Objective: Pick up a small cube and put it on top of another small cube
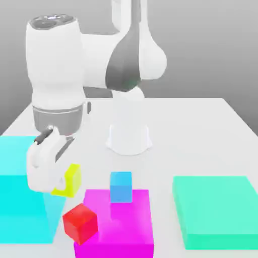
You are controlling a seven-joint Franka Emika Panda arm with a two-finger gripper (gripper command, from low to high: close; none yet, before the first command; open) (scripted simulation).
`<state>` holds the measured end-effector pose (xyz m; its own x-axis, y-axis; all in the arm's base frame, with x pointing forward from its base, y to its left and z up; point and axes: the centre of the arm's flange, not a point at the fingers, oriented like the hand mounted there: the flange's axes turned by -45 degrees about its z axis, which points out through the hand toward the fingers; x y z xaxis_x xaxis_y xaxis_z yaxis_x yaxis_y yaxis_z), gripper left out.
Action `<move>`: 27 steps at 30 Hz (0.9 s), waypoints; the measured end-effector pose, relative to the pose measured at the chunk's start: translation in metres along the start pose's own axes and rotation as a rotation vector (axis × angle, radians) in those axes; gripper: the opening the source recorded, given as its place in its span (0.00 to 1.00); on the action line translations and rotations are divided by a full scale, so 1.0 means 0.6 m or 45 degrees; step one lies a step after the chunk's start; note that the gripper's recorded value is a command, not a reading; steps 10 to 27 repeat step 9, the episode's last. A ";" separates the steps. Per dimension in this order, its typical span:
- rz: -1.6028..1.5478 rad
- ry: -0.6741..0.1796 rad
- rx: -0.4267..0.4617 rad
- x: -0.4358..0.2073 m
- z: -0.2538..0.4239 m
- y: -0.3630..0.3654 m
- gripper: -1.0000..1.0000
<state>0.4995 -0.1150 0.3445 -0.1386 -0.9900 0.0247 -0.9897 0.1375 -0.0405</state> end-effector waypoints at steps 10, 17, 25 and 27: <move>0.009 -0.030 -0.048 -0.028 0.112 0.005 1.00; 0.009 -0.030 -0.048 -0.028 0.112 0.005 1.00; 0.009 -0.030 -0.048 -0.028 0.112 0.005 1.00; 0.009 -0.030 -0.048 -0.028 0.112 0.005 1.00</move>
